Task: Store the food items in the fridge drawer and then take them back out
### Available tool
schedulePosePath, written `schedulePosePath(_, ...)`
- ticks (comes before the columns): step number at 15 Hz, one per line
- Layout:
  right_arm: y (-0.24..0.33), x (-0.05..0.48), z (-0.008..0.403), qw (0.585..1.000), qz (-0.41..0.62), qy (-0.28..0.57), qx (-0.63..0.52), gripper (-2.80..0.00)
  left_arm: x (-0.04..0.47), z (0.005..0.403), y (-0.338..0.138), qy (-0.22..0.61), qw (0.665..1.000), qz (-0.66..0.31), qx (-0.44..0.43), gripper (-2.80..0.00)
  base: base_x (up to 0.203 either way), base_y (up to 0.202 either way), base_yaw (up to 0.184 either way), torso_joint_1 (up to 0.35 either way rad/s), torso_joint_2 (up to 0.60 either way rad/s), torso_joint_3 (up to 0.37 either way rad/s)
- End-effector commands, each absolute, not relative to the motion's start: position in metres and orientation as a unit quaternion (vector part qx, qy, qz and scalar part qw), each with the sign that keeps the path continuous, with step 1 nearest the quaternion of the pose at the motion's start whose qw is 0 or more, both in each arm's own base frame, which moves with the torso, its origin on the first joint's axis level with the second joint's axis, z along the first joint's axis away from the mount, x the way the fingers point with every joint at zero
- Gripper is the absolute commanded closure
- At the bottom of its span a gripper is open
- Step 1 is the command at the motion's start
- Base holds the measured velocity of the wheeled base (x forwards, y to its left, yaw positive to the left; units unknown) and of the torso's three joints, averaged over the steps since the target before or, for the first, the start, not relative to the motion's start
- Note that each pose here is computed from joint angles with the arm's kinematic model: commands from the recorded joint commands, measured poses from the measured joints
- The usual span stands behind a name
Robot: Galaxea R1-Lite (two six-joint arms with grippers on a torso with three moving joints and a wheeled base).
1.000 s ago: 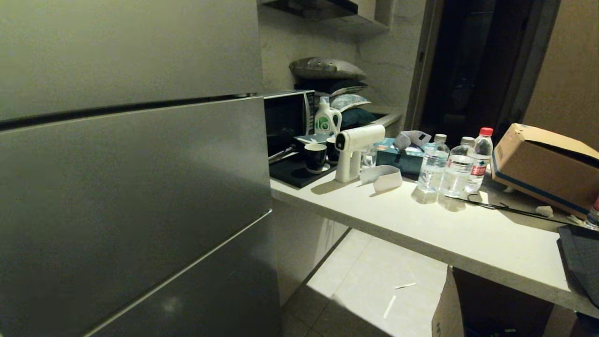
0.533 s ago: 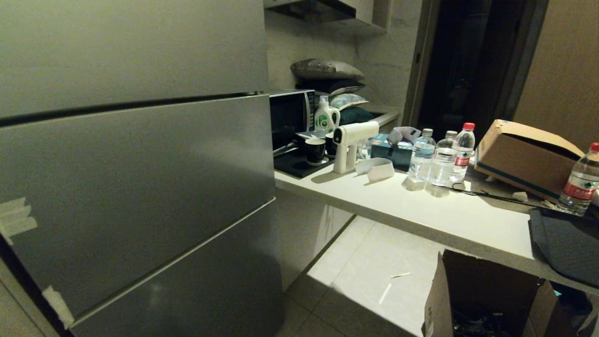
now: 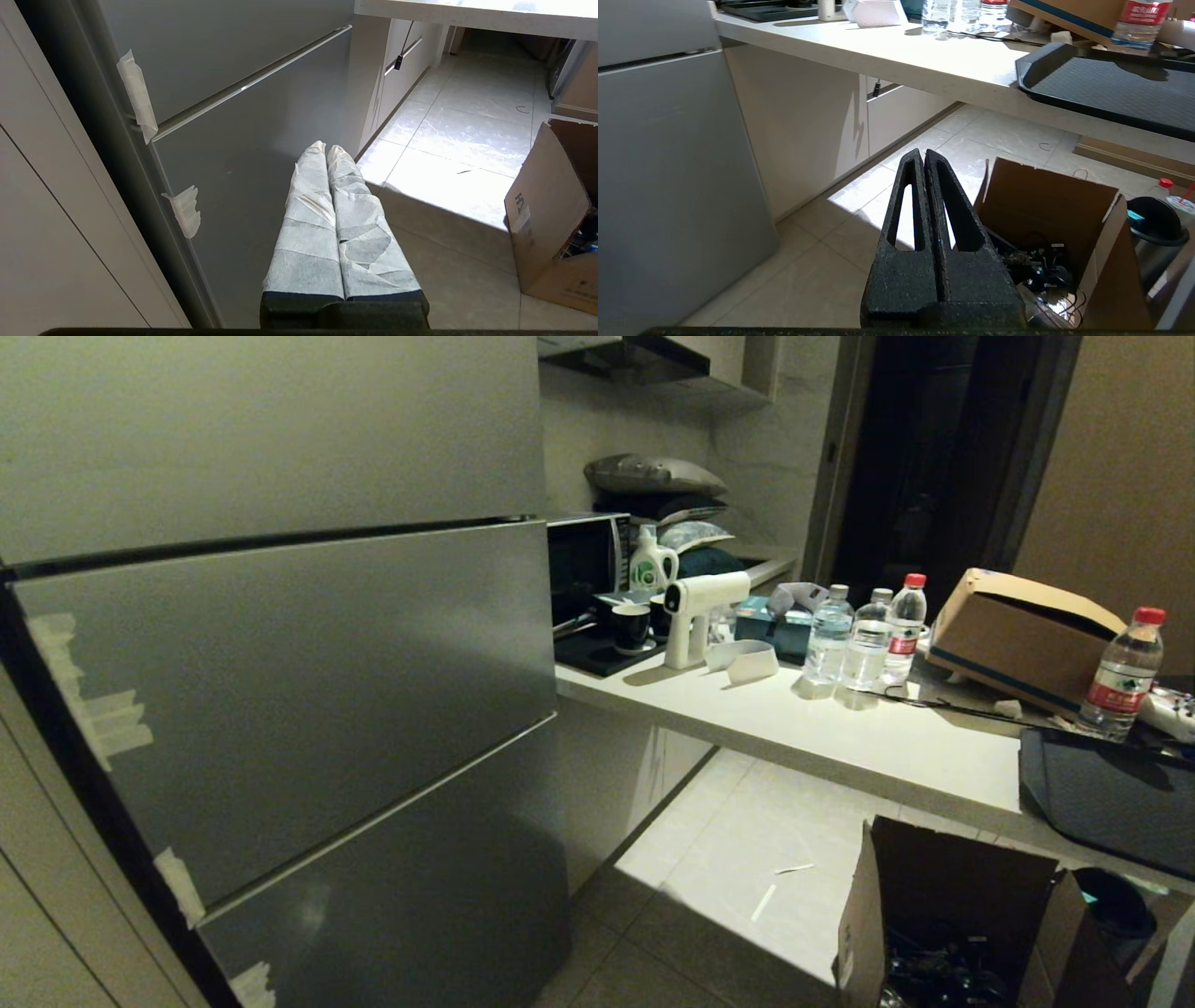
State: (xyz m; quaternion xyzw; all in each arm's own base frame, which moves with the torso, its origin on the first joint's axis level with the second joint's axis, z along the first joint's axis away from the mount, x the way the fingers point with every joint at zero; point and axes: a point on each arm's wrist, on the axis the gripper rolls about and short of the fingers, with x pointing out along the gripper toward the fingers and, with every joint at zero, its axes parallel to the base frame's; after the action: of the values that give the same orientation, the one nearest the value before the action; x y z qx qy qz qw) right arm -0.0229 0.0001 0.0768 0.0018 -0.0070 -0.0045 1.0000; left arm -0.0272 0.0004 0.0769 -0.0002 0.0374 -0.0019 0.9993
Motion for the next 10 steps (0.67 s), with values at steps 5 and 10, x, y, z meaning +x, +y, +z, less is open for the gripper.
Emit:
schedulePosePath(5, 0.000, -0.023, 0.076, 1.000, -0.005, -0.005, 0.002, 0.00, -0.031, 0.137, 0.001, -0.016, 1.000, 0.006, -0.010, 0.00, 0.000, 0.000, 0.000, 0.000, 0.00, 0.000)
schedulePosePath(10, 0.000, -0.023, 0.076, 1.000, -0.005, -0.005, 0.002, 0.00, 0.034, 0.220, 0.005, 0.035, 0.991, 0.122, -0.051, 0.00, 0.000, 0.000, 0.000, 0.000, 0.00, 0.000)
